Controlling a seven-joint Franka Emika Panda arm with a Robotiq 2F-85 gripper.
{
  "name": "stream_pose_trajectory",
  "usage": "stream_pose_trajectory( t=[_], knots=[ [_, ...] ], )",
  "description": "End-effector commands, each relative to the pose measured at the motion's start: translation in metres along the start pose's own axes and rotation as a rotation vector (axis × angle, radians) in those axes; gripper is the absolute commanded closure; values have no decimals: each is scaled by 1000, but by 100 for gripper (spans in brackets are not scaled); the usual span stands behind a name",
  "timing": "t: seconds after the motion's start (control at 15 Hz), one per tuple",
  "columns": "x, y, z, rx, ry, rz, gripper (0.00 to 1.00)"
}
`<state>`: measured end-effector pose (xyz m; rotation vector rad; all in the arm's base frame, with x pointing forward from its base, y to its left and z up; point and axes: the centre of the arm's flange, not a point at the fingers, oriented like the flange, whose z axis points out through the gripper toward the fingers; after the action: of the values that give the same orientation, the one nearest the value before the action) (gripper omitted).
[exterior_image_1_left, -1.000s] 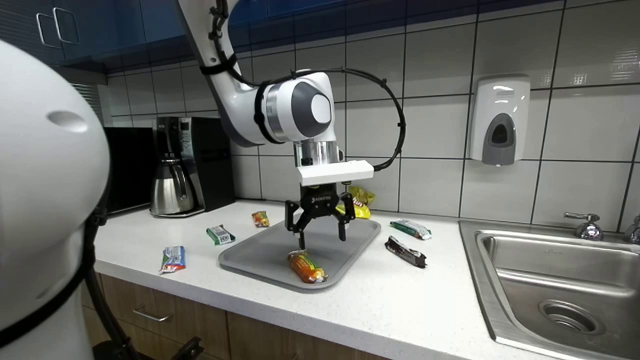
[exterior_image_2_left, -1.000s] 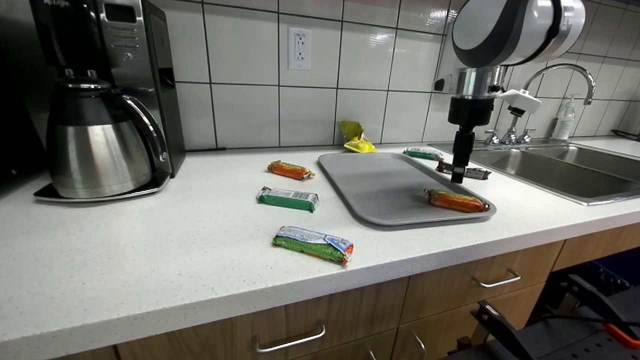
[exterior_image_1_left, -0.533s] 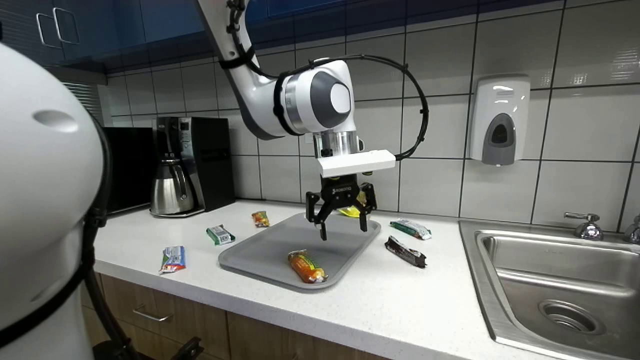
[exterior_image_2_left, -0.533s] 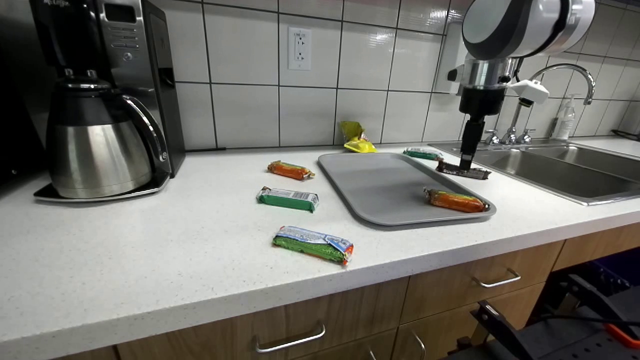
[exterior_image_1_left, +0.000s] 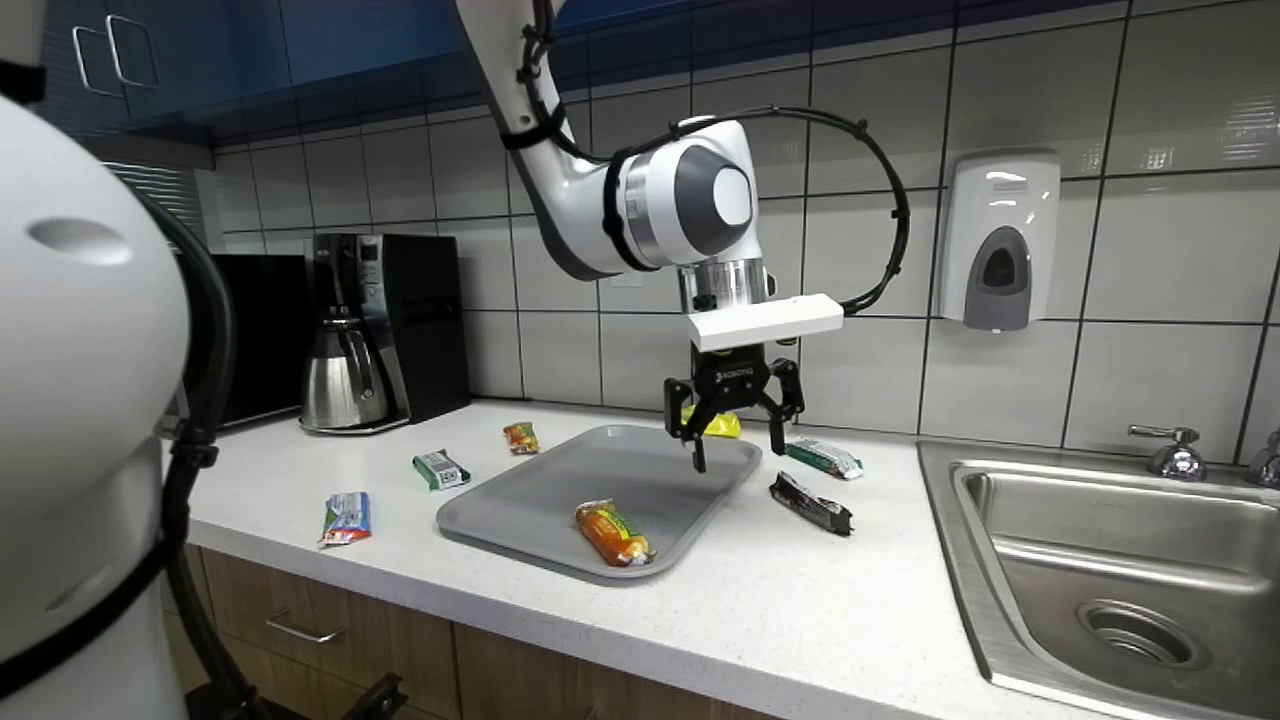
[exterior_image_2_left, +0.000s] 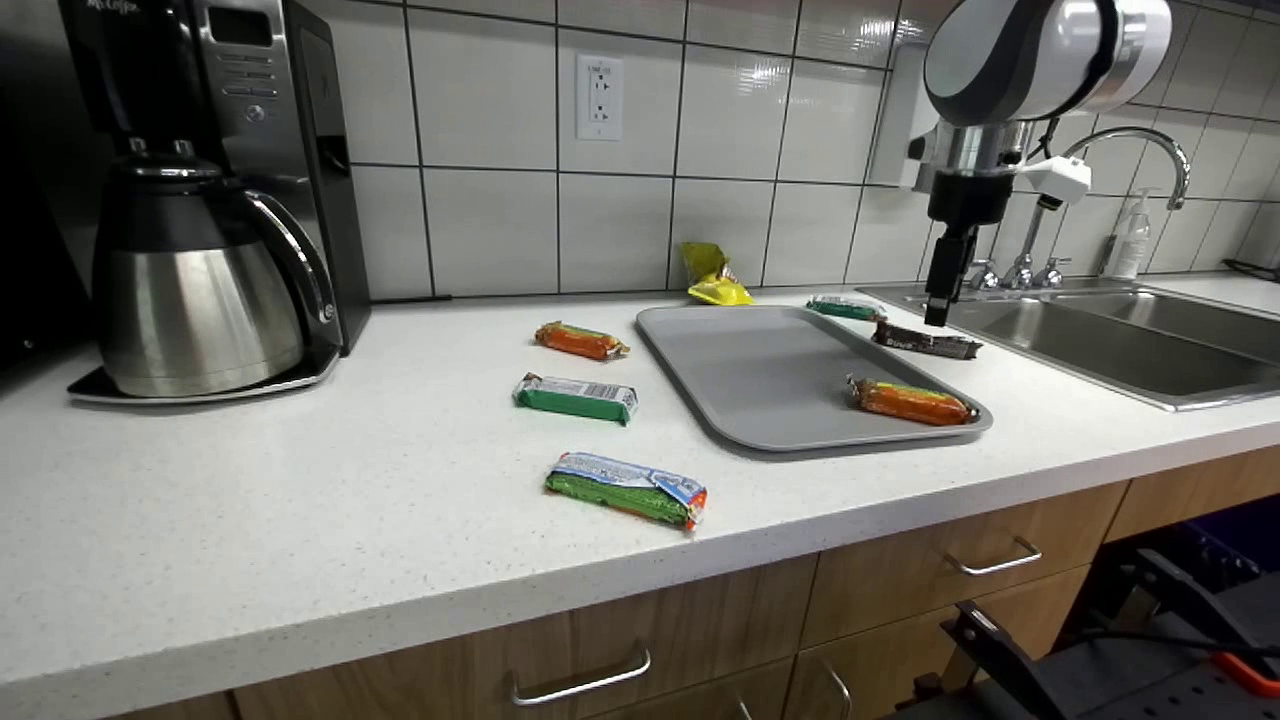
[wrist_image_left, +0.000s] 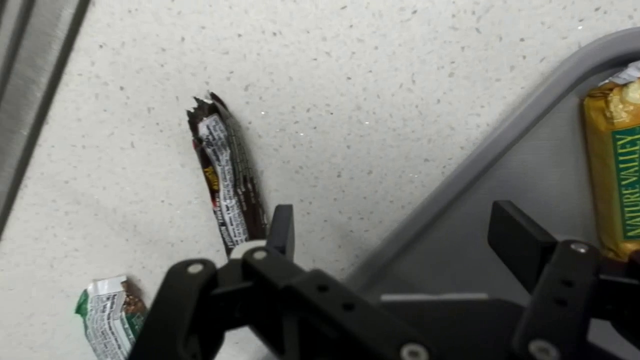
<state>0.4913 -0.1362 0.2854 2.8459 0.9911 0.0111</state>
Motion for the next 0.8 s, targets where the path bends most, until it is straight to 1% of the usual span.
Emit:
stream_pose_trajectory(
  t=[0.0,0.4,0.73],
  knots=[
    [11,48,11,-9,-14,24,0],
    [26,99,35,-9,-33,68,0],
    [37,118,57,0,-59,68,0]
  ],
)
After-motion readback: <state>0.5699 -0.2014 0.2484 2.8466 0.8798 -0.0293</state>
